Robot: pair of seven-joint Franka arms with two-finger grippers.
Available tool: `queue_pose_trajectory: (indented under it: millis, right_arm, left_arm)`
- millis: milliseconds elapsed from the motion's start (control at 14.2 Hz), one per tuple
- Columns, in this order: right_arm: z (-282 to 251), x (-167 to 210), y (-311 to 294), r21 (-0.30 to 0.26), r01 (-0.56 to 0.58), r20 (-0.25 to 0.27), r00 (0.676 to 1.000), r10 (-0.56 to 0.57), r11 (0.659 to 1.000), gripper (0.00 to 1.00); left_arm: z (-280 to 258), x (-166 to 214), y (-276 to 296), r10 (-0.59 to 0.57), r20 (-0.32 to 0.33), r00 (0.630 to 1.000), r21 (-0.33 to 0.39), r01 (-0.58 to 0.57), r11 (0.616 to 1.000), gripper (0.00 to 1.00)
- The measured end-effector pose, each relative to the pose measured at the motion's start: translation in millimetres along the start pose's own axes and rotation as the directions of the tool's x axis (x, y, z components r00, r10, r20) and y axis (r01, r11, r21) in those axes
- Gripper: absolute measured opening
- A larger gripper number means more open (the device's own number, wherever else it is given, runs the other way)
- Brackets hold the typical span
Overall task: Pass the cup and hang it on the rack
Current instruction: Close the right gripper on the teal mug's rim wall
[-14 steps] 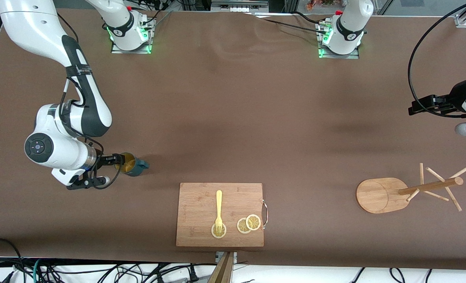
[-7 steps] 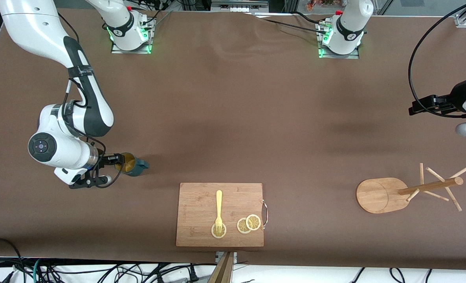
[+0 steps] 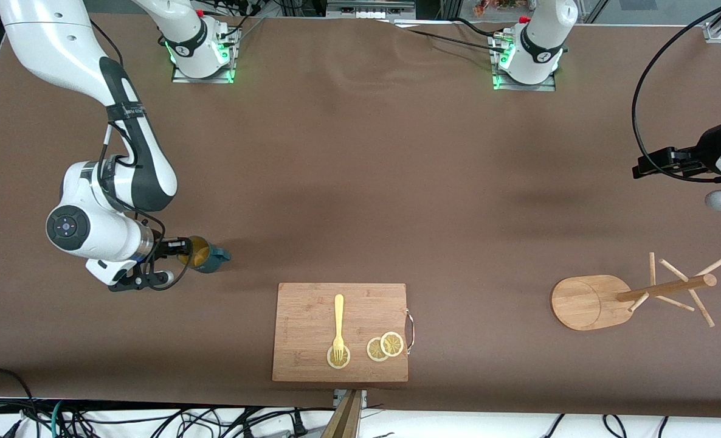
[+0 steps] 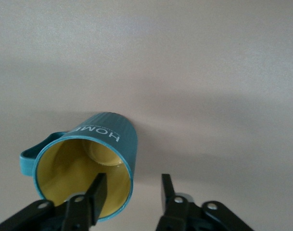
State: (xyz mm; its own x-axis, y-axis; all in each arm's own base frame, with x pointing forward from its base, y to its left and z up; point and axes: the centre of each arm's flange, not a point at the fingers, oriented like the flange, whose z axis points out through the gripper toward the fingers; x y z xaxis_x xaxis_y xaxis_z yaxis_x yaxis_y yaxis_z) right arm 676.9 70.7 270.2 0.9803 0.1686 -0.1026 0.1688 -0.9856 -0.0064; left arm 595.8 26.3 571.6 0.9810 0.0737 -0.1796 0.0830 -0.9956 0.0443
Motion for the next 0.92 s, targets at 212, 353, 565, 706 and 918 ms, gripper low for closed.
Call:
queue_pose_trajectory:
  millis: [212,353,565,706,918]
  right_arm:
    - [0.6,-0.1,-0.1,0.0,0.0,0.001,1.0,0.0,1.0,0.49]
    - [3.6,-0.4,-0.6,0.001,0.0,0.006,1.0,0.0,1.0,0.47]
    - [8.3,-0.2,-1.6,0.012,-0.005,0.011,1.0,0.005,1.0,0.42]
    - [8.6,-0.2,-1.7,0.013,-0.006,0.012,1.0,0.006,1.0,0.41]
    - [8.6,-0.2,-1.7,0.013,-0.006,0.012,1.0,0.006,1.0,0.38]
  left_arm:
    - [1.2,0.8,0.1,0.0,0.002,1.0,0.0,0.0,1.0,1.0]
    - [2.2,1.4,0.2,0.0,0.004,1.0,0.0,0.0,1.0,1.0]
    - [4.3,2.7,1.0,0.001,0.008,1.0,0.001,-0.001,1.0,1.0]
    - [7.5,4.7,1.0,0.001,0.014,1.0,0.001,-0.001,1.0,1.0]
    - [9.4,5.8,1.9,0.002,0.017,1.0,0.001,-0.003,1.0,1.0]
